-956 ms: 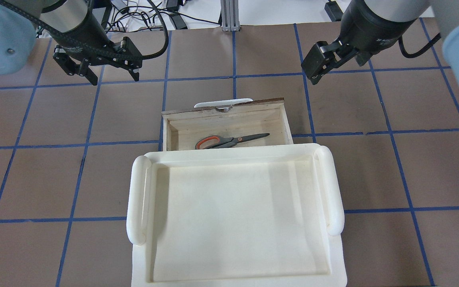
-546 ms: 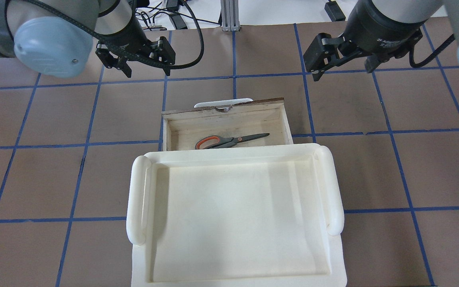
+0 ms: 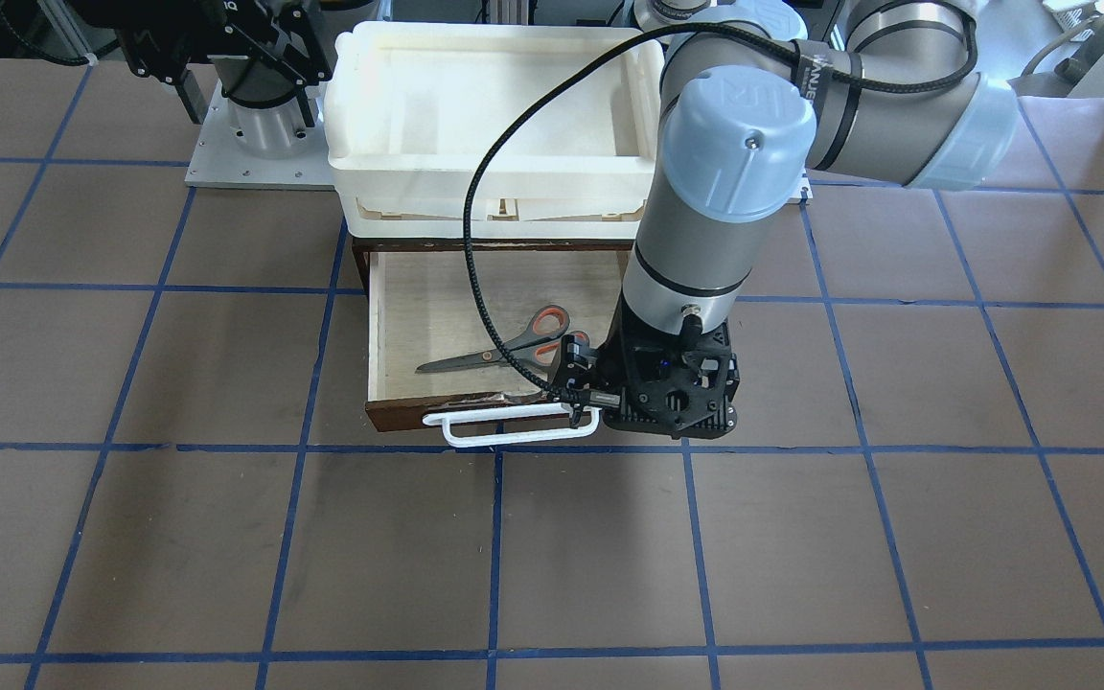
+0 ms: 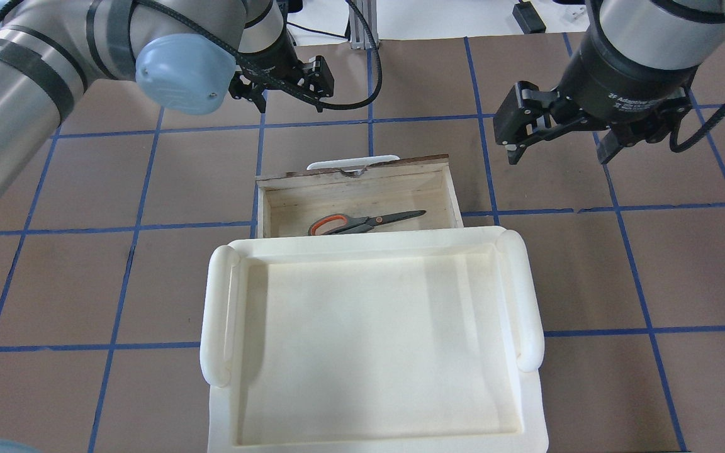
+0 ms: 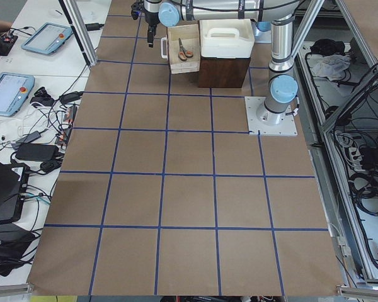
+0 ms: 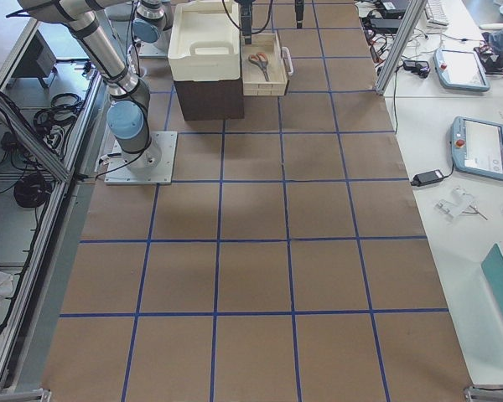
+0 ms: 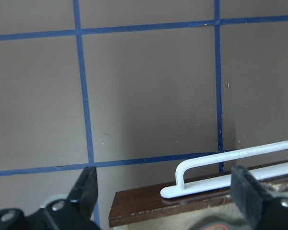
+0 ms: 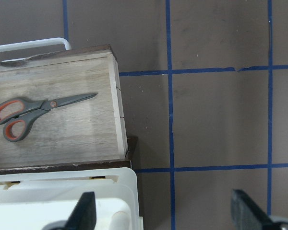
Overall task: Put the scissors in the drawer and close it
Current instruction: 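Bring the left gripper over the drawer's white handle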
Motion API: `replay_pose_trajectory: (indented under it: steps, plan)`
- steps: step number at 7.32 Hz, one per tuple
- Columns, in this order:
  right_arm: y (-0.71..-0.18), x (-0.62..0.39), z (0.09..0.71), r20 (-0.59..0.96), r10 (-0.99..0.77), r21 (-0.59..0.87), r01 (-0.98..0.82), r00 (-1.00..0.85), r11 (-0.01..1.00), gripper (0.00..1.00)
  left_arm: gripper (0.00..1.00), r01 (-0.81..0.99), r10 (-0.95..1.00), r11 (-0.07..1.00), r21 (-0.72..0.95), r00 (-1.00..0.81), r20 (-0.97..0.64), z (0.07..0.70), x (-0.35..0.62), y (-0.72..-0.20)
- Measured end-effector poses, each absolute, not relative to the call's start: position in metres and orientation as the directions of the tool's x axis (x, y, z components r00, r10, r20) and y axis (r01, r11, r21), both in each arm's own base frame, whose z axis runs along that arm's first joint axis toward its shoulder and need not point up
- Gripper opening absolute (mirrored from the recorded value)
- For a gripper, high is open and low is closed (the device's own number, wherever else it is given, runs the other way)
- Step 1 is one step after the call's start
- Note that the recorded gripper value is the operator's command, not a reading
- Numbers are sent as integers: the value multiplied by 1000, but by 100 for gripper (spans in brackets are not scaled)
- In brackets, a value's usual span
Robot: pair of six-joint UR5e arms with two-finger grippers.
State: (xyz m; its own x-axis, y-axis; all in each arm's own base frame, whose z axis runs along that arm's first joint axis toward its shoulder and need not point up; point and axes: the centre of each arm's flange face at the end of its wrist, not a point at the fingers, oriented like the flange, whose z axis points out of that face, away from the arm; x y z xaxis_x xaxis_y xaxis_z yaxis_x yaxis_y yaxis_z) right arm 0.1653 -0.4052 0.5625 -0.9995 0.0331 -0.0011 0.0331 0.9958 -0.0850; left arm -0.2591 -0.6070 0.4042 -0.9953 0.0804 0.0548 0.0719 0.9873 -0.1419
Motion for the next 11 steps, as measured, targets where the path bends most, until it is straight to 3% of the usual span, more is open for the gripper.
replay_pose_trajectory:
  steps: [3, 11]
  plan:
    - [-409, 153, 558, 62, 51, -82, 45, -997, 996, 100, 100, 97, 105, 991, -94, -991, 83, 363, -285, -619]
    - [-409, 154, 554, 49, 63, -77, 59, -997, 995, 100, 100, 196, 200, 979, -57, -977, 74, 286, -353, -648]
